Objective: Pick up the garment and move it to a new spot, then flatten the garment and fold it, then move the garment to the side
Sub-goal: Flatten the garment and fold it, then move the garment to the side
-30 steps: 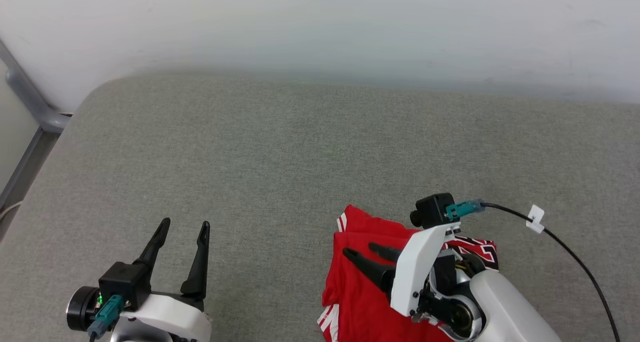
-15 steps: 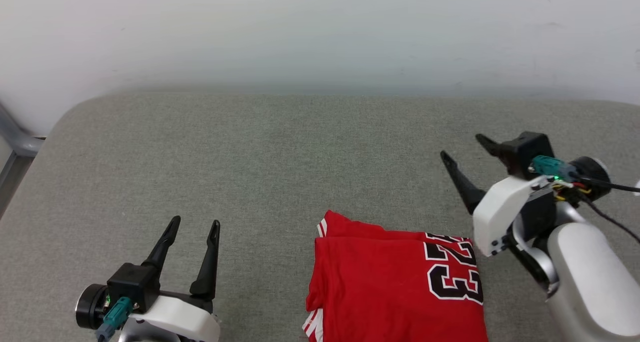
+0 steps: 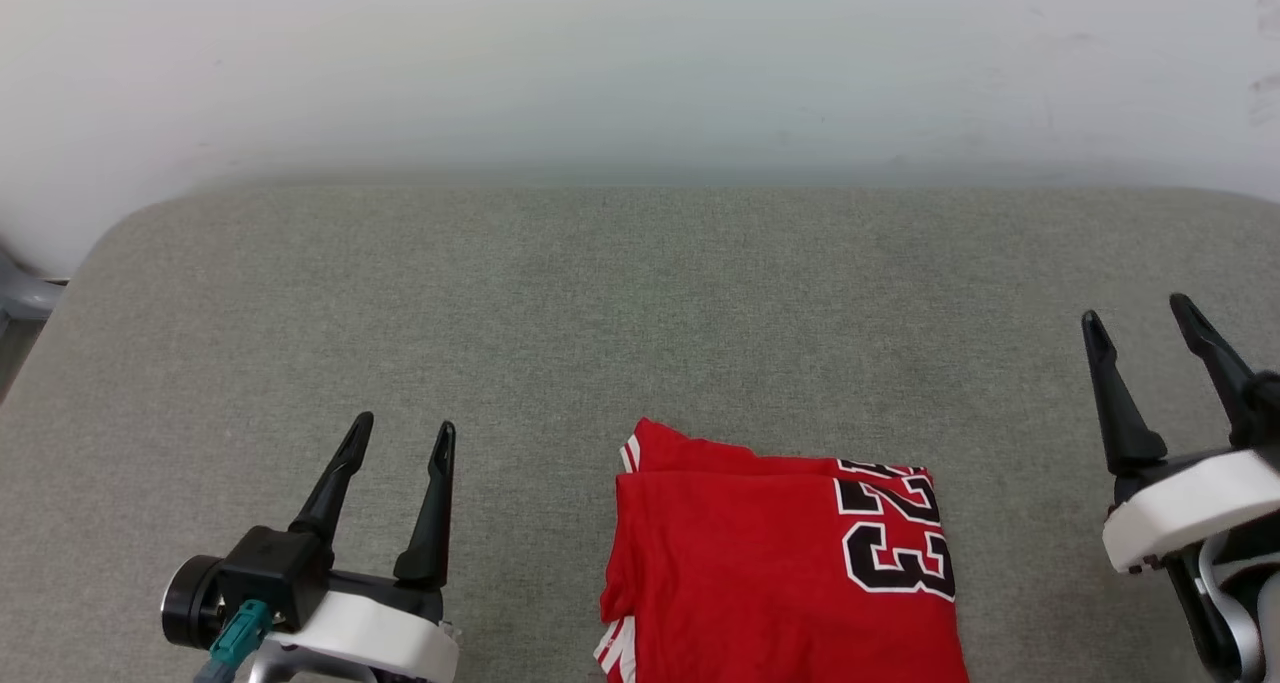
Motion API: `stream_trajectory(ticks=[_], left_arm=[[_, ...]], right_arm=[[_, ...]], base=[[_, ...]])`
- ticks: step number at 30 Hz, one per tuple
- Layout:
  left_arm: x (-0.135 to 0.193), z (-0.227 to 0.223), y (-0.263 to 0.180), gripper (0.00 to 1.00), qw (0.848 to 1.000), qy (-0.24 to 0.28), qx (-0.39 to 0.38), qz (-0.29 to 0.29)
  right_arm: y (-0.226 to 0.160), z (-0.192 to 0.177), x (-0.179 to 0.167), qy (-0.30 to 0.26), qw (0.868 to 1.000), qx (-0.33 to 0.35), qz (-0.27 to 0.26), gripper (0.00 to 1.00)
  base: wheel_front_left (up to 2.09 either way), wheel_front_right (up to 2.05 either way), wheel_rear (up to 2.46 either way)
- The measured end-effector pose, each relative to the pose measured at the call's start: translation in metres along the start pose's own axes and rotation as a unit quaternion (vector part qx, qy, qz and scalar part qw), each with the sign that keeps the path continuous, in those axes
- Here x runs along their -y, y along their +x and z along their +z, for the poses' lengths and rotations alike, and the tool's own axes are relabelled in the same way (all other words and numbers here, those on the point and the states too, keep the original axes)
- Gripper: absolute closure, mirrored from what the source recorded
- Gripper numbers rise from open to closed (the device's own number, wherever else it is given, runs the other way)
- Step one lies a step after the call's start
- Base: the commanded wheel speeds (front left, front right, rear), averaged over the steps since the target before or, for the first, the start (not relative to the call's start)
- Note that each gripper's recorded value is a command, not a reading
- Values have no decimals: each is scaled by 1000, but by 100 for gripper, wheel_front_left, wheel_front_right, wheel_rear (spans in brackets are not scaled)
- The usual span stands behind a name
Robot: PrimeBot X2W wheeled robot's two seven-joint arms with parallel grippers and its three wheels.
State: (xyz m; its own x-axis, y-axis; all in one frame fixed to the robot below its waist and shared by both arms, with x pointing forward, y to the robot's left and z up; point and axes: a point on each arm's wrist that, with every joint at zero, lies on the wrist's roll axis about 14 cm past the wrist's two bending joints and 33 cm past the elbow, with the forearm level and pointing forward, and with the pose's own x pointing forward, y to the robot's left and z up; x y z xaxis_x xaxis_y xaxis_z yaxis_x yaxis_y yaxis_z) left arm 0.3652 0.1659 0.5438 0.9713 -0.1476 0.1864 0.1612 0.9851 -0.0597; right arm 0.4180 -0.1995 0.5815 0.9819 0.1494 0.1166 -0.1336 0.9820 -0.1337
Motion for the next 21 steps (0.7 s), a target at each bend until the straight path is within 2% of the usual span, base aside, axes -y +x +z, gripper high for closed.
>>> stream_trajectory(ticks=[3, 7, 21], left_arm=[[0, 2, 1, 0, 1000, -3, 4, 1], [0, 0, 0, 0, 999, -42, 7, 15], [-5, -12, -5, 0, 999, -27, -13, 13]], right_arm=[[-12, -5, 2, 26, 999, 8, -23, 0], [-26, -16, -1, 48, 998, 5, -42, 0], [-38, -35, -8, 67, 996, -15, -57, 0]], base=[[0, 0, 0], [0, 0, 0], [0, 0, 0]])
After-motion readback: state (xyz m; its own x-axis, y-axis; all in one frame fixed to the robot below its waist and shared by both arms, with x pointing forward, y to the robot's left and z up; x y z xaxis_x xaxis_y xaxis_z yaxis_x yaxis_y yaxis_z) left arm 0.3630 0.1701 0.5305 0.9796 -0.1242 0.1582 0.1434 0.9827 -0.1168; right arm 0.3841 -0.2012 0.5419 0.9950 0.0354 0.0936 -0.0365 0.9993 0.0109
